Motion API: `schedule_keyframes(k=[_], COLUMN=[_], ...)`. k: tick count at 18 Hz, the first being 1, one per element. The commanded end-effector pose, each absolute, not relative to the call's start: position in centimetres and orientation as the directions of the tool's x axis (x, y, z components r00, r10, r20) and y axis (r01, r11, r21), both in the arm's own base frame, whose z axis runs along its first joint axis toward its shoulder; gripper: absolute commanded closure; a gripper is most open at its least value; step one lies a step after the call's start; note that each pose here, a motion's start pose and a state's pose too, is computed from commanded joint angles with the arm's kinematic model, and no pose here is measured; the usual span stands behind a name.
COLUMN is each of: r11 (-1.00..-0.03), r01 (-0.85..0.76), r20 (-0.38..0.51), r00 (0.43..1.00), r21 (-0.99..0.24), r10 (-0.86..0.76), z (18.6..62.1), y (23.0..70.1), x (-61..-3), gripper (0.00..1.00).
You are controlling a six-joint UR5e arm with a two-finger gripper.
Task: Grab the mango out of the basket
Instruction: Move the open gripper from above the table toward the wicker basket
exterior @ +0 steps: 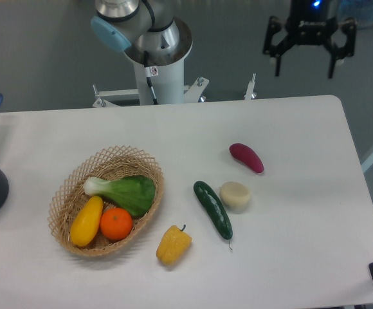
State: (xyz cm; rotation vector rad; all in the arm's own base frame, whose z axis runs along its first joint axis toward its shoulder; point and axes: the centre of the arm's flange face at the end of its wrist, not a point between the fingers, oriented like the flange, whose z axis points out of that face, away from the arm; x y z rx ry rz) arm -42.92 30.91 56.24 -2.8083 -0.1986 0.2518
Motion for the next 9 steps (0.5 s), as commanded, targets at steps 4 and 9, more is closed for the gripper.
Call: schedule_keyframes(k=[4, 9], r11=[-0.944, -0.934], r01=[0.104, 0.068], r20=[-0.148, -0.186], r00=[0.976, 0.972], r21=[-0.314, -0.35], r10=[0.157, 0.141], z=[55.8, 53.5], y=[30.8, 32.1], x=[-42.3, -41.6], gripper=[0.0, 0.0])
